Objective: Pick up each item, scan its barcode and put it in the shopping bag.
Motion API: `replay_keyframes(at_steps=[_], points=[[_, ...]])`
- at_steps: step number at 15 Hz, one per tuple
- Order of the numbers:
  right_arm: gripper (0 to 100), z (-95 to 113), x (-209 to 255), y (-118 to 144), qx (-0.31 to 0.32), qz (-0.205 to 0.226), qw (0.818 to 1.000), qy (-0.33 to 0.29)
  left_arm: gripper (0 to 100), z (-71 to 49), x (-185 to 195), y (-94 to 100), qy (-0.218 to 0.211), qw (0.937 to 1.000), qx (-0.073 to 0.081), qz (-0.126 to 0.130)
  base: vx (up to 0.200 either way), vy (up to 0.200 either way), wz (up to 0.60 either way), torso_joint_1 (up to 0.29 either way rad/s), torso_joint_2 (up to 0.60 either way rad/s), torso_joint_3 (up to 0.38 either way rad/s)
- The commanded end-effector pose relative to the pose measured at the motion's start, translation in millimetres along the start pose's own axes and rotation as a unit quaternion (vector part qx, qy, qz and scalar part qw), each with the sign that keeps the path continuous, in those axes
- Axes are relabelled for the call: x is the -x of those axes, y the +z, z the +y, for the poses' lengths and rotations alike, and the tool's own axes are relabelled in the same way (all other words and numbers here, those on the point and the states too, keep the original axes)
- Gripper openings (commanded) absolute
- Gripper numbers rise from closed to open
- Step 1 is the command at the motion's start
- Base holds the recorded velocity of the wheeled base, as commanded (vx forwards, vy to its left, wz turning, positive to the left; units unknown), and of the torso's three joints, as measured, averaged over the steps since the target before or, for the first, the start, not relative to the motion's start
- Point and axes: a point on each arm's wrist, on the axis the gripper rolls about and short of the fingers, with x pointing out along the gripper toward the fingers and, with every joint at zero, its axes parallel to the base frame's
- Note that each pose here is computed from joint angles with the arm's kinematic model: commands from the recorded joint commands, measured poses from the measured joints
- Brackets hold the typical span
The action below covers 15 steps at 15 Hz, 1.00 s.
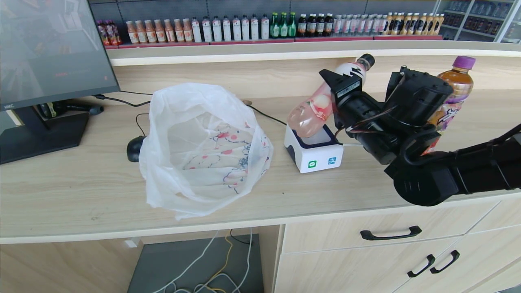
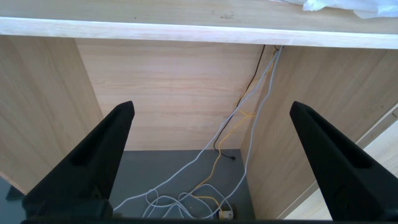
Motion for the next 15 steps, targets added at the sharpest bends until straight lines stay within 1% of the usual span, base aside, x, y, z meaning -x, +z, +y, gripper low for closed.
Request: replay_keyframes(at_steps=[1,3,4,5,7,9,11,13,14,15], points=[[0,19.1,2.5,11.7,0.006,-0.014,1.0,0.027,100,0.0,0.0,0.0,0.0,1.0,0.0,0.0,0.0,0.0,0.0,0.0,0.0,0.0],[0,41.2,8.1,19.5,0.02,-0.017,0.998,0.058,100,0.0,0.0,0.0,0.0,1.0,0.0,0.0,0.0,0.0,0.0,0.0,0.0,0.0],[0,50.4,11.9,20.8,0.046,-0.015,0.996,0.071,100,0.0,0.0,0.0,0.0,1.0,0.0,0.0,0.0,0.0,0.0,0.0,0.0,0.0],[0,54.1,13.0,22.2,0.082,-0.019,0.994,0.075,100,0.0,0.0,0.0,0.0,1.0,0.0,0.0,0.0,0.0,0.0,0.0,0.0,0.0],[0,53.0,14.0,26.0,0.17,-0.033,0.983,0.066,100,0.0,0.0,0.0,0.0,1.0,0.0,0.0,0.0,0.0,0.0,0.0,0.0,0.0],[0,59.6,16.6,31.2,0.274,-0.049,0.958,0.066,100,0.0,0.0,0.0,0.0,1.0,0.0,0.0,0.0,0.0,0.0,0.0,0.0,0.0],[0,62.3,18.4,32.8,0.355,-0.059,0.931,0.065,100,0.0,0.0,0.0,0.0,1.0,0.0,0.0,0.0,0.0,0.0,0.0,0.0,0.0],[0,64.5,24.5,34.9,0.413,-0.068,0.906,0.064,100,0.0,0.0,0.0,0.0,1.0,0.0,0.0,0.0,0.0,0.0,0.0,0.0,0.0],[0,62.9,31.9,34.7,0.446,-0.067,0.891,0.06,100,0.0,0.0,0.0,0.0,1.0,0.0,0.0,0.0,0.0,0.0,0.0,0.0,0.0],[0,62.2,39.0,33.7,0.466,-0.065,0.88,0.06,100,0.0,0.0,0.0,0.0,1.0,0.0,0.0,0.0,0.0,0.0,0.0,0.0,0.0]])
